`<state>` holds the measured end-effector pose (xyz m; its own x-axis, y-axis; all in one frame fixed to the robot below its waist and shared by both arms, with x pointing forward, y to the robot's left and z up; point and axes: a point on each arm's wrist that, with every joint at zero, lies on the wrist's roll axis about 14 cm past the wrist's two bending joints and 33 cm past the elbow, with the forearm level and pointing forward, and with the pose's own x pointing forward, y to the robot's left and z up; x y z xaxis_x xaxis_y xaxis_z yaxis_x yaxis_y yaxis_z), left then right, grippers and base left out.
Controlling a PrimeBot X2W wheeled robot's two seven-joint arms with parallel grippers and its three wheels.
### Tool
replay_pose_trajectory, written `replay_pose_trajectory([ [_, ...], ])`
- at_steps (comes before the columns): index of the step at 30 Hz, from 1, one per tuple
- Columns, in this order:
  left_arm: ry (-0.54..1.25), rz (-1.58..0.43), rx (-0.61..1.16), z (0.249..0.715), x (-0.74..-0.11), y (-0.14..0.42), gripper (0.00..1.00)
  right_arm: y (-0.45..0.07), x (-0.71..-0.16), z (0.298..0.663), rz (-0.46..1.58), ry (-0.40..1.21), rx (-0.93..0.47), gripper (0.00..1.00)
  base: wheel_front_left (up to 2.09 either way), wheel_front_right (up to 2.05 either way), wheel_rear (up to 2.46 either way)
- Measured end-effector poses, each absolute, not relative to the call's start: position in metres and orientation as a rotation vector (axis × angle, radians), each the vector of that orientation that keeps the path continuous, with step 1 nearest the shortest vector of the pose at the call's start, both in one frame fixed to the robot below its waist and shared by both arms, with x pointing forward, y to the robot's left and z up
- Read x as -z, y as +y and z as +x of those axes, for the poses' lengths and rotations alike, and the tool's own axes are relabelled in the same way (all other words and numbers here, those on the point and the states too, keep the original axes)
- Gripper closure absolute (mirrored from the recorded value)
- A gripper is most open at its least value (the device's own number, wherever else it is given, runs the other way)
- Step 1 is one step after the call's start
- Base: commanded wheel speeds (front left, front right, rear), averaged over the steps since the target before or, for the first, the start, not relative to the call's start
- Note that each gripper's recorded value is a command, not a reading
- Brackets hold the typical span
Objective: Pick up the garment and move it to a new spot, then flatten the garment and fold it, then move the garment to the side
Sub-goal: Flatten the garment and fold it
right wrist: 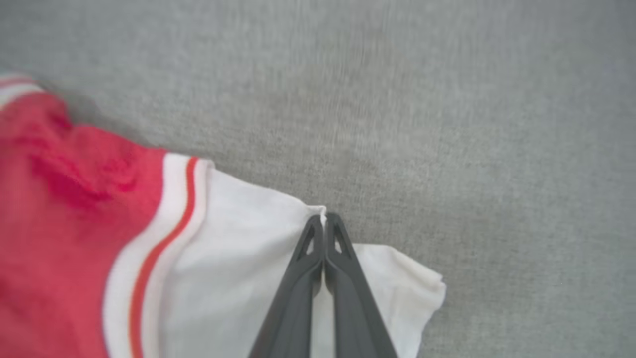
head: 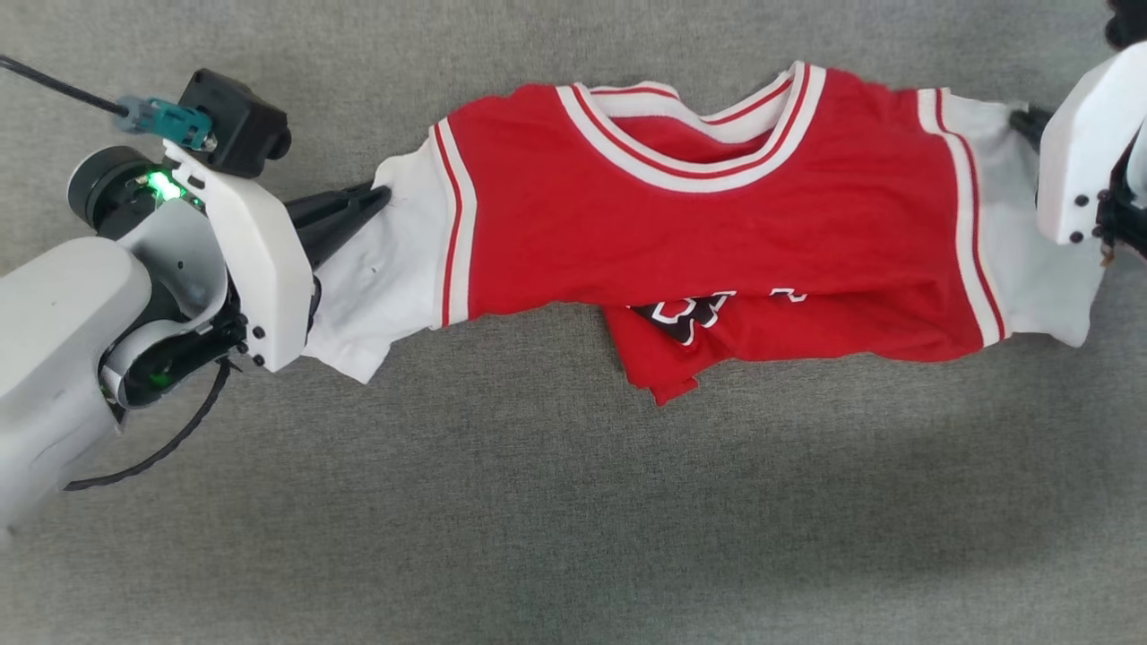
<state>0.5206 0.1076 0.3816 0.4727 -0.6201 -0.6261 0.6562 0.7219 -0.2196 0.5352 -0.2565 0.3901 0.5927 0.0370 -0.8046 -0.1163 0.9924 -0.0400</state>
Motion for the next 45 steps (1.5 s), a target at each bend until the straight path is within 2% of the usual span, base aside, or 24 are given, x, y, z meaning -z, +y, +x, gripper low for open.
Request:
replay_pose_trajectory([
  [11,0.382,-0.186,0.619,0.566,-0.469,0.126,1.00,-0.241,-0.505,0.595,0.032,0.432,-0.085,1.00,0.00,0.00,0.00],
  [18,0.219,-0.243,0.461,0.616,-0.509,0.163,1.00,-0.226,-0.551,0.637,0.111,0.226,-0.059,1.00,0.00,0.00,0.00],
  [25,-0.065,-0.302,0.297,0.684,-0.602,0.205,1.00,-0.210,-0.634,0.689,0.215,-0.061,-0.029,1.00,0.00,0.00,0.00],
  [31,-0.292,-0.323,0.219,0.705,-0.690,0.229,1.00,-0.213,-0.716,0.698,0.233,-0.314,0.006,1.00,0.00,0.00,0.00],
  [34,-0.378,-0.379,0.221,0.701,-0.725,0.230,1.00,-0.211,-0.737,0.696,0.229,-0.366,0.007,1.00,0.00,0.00,0.00],
  [37,-0.372,-0.394,0.232,0.696,-0.723,0.227,1.00,-0.205,-0.739,0.696,0.220,-0.353,-0.002,1.00,0.00,0.00,0.00],
  [41,-0.274,-0.410,0.250,0.686,-0.679,0.222,1.00,-0.195,-0.716,0.698,0.180,-0.278,-0.028,1.00,0.00,0.00,0.00],
  [45,-0.094,-0.428,0.319,0.657,-0.612,0.202,1.00,-0.189,-0.664,0.689,0.167,-0.148,-0.060,1.00,0.00,0.00,0.00],
])
